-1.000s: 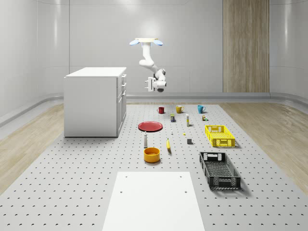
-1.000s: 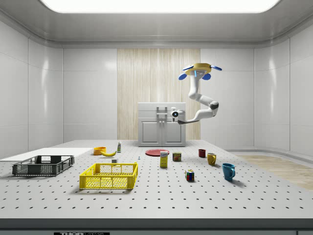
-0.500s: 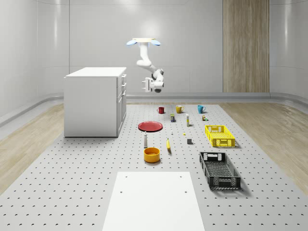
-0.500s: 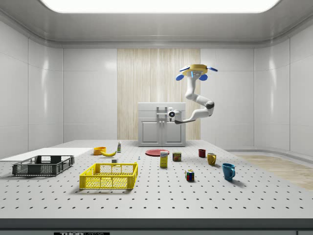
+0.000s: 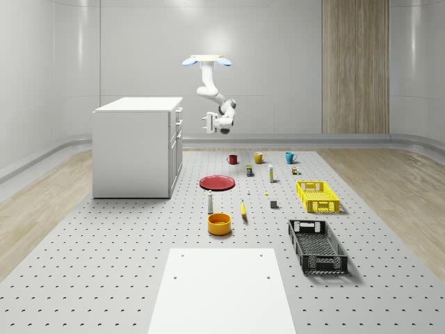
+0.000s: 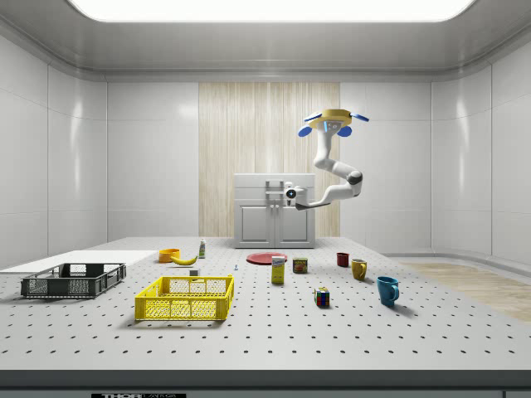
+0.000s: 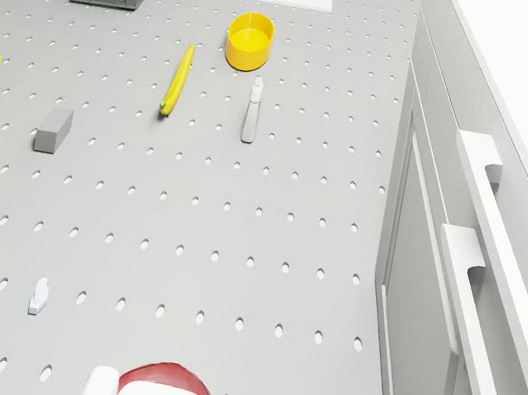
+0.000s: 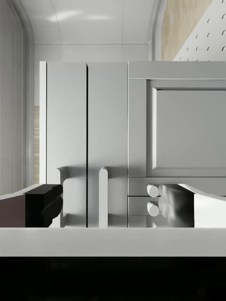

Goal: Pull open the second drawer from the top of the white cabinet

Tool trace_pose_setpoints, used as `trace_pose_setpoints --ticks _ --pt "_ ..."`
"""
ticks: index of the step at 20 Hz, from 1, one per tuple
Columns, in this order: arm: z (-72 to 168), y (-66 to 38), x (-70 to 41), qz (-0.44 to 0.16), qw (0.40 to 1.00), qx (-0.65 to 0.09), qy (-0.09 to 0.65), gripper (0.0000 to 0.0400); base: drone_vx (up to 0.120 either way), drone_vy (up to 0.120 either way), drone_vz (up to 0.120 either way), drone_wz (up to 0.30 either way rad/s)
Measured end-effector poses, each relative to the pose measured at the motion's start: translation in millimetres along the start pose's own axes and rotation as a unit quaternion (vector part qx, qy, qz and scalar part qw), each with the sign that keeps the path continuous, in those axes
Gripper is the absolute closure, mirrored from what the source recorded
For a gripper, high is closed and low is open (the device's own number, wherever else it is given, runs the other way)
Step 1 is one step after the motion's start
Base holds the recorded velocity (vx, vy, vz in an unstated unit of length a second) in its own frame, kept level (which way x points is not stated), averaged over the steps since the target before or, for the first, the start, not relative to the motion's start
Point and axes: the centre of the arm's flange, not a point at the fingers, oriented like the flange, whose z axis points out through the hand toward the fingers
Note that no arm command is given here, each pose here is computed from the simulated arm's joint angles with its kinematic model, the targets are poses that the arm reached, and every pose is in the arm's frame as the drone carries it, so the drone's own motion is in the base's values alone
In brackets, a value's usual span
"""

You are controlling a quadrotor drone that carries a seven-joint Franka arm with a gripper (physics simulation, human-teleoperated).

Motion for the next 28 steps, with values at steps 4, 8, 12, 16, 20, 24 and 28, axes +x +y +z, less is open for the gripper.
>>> trace_pose_setpoints --ticks 4,8,12,16,20,24,28 --pt "20 0.0 -0.1 0.000 1.000 0.000 0.000 0.0100 0.000 0.000 0.000 0.000" --pt "41 0.0 -0.2 0.000 1.000 0.000 0.000 0.0100 0.000 0.000 0.000 0.000" --pt "55 -5.8 5.6 0.000 1.000 0.000 0.000 0.0100 0.000 0.000 0.000 0.000" --pt "62 -17.0 16.9 0.000 1.000 0.000 0.000 0.0100 0.000 0.000 0.000 0.000" --pt "65 -30.6 30.4 0.000 1.000 0.000 0.000 0.0100 0.000 0.000 0.000 0.000" --pt "73 -41.5 41.2 0.000 1.000 0.000 0.000 0.0100 0.000 0.000 0.000 0.000" --pt "89 -46.9 46.6 0.000 1.000 0.000 0.000 0.0100 0.000 0.000 0.000 0.000"
